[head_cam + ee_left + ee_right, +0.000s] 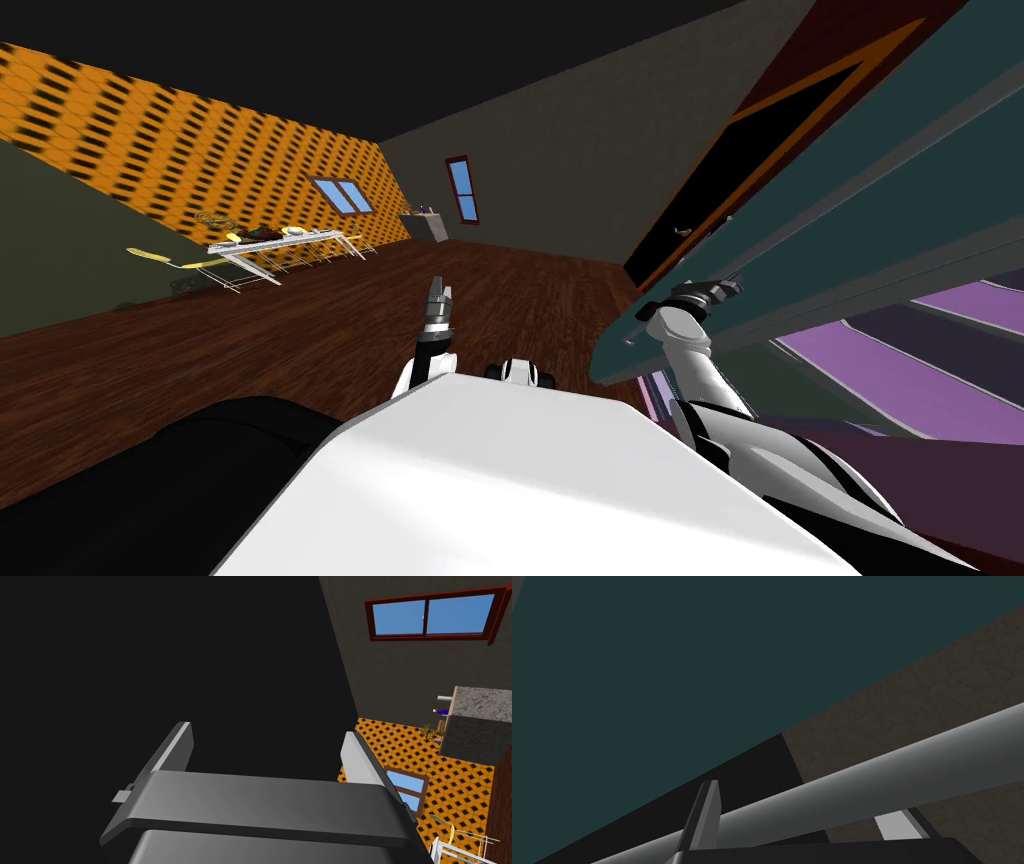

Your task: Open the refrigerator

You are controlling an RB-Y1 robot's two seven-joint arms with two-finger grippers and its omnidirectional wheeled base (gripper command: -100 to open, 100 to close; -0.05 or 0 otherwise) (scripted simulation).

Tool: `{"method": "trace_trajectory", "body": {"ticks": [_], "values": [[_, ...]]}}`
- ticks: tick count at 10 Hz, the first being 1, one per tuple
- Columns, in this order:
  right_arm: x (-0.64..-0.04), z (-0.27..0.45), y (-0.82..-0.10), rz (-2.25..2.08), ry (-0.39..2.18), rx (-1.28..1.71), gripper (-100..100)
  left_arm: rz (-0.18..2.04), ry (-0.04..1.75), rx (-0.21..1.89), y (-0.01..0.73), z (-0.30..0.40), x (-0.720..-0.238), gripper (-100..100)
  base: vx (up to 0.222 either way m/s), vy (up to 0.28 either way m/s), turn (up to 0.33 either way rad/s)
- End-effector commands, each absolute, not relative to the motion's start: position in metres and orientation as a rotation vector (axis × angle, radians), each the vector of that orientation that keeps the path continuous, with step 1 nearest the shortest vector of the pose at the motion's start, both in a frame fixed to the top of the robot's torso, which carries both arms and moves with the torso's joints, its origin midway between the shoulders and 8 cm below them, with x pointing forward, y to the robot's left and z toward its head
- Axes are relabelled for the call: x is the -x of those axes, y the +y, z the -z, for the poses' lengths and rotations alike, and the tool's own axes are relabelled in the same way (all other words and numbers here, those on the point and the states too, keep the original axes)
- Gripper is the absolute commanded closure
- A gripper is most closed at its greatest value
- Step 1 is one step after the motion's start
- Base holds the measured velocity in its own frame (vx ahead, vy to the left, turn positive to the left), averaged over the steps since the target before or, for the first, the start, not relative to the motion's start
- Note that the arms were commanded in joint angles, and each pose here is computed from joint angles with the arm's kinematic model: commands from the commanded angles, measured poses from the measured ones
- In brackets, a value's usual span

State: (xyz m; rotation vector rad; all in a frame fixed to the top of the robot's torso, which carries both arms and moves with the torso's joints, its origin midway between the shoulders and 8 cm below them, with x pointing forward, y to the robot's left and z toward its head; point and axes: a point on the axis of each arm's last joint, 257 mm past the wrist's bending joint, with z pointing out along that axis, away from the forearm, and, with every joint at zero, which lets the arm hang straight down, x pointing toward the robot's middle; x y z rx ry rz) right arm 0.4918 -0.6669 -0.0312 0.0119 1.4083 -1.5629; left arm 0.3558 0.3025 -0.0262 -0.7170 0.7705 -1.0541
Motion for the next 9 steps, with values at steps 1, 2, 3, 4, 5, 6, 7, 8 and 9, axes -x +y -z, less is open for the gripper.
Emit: {"method": "trace_trajectory", "body": {"ticks": [1, 2, 3, 4, 5, 6, 7, 8, 9], "values": [[-0.495, 0.033, -0.657, 1.530, 1.407, 0.007, 100, 1.054, 0.771, 0.717, 0.303, 0.026, -0.356, 0, 0.211, 0.121, -0.284], [-0.495, 0.033, -0.657, 1.530, 1.407, 0.007, 100, 1.054, 0.771, 0.718, 0.303, 0.026, -0.356, 0, 0.325, 0.121, -0.466], [-0.498, 0.035, -0.648, 1.501, 1.405, 0.031, 100, 1.054, 0.771, 0.717, 0.303, 0.026, -0.356, 0, 0.345, 0.181, -0.468], [-0.498, 0.035, -0.648, 1.501, 1.405, 0.031, 100, 1.054, 0.771, 0.718, 0.303, 0.026, -0.356, 0, 0.332, 0.178, -0.307], [-0.498, 0.035, -0.648, 1.501, 1.405, 0.031, 100, 1.054, 0.771, 0.717, 0.303, 0.026, -0.356, 0, 0.207, 0.096, -0.051], [-0.500, 0.036, -0.638, 1.473, 1.402, 0.054, 100, 1.054, 0.771, 0.717, 0.303, 0.026, -0.356, 0, 0.226, 0.109, -0.299], [-0.500, 0.036, -0.638, 1.473, 1.402, 0.054, 100, 1.054, 0.771, 0.717, 0.303, 0.026, -0.356, 0, 0.286, 0.109, -0.311], [-0.500, 0.036, -0.638, 1.473, 1.402, 0.054, 100, 1.054, 0.771, 0.717, 0.303, 0.026, -0.356, 0, 0.180, 0.098, -0.097], [-0.501, 0.036, -0.629, 1.447, 1.396, 0.077, 100, 1.054, 0.771, 0.717, 0.303, 0.026, -0.356, 0, 0.208, 0.156, -0.345]]}}
